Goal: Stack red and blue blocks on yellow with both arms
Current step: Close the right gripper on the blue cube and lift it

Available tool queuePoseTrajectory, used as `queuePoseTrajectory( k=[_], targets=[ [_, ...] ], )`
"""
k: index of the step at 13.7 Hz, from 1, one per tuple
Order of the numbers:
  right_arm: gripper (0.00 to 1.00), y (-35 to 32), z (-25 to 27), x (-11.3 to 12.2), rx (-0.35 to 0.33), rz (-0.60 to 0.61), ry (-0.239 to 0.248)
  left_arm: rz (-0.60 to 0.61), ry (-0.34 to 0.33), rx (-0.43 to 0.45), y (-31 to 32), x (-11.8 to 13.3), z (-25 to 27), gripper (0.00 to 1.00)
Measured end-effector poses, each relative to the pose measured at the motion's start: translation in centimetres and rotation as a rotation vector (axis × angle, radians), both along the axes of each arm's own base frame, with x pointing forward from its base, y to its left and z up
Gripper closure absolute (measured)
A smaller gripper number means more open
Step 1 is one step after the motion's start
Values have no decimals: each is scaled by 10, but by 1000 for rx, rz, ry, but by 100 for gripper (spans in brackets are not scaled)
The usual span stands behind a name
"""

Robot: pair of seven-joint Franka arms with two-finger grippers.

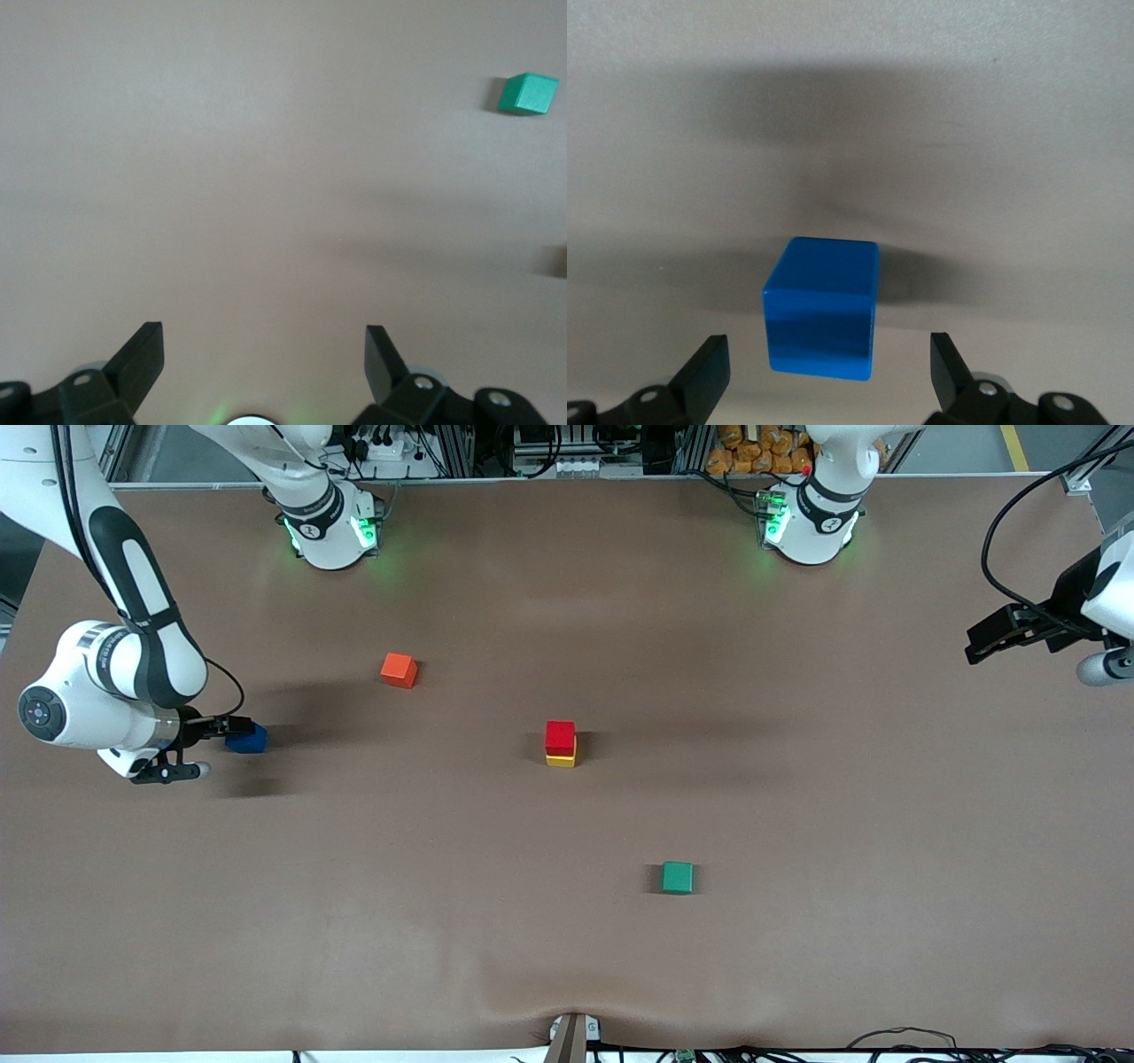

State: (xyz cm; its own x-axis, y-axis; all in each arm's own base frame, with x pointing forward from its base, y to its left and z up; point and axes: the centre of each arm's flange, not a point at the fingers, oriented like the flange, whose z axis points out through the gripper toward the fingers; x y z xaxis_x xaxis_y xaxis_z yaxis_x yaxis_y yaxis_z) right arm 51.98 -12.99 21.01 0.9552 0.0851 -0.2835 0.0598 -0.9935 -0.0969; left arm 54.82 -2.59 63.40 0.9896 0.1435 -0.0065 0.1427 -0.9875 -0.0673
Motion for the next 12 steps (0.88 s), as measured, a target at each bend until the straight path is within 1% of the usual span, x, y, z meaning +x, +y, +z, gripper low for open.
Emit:
queuePoseTrajectory(
  k=[3, 4, 5, 6, 7, 8, 9, 12],
  targets=[
    [0, 4, -8, -4, -2, 5, -13, 10, -14, 0, 5, 0, 5, 0],
    [4, 4, -10, -5, -3, 5, -17, 16, -15, 0, 9, 0, 5, 0],
    [4, 5, -12, -6, -4, 5, -21, 18, -16, 0, 11, 0, 5, 0],
    [12, 5, -14, -7, -4, 5, -25, 17, -21, 0, 11, 1, 6, 0],
    [25, 6, -15, -8, -4, 6, -25, 8, -30, 0, 9, 1, 7, 0],
    [36, 7, -16, -9, -3, 6, -25, -9, -33, -1, 4, 2, 7, 0],
    [44, 6, -14, -9, -4, 5, -25, -29, -30, -1, 0, 2, 5, 0],
    [44, 9, -15, -9, 0, 10, -19, -63, -12, -1, -4, 0, -2, 0]
  ],
)
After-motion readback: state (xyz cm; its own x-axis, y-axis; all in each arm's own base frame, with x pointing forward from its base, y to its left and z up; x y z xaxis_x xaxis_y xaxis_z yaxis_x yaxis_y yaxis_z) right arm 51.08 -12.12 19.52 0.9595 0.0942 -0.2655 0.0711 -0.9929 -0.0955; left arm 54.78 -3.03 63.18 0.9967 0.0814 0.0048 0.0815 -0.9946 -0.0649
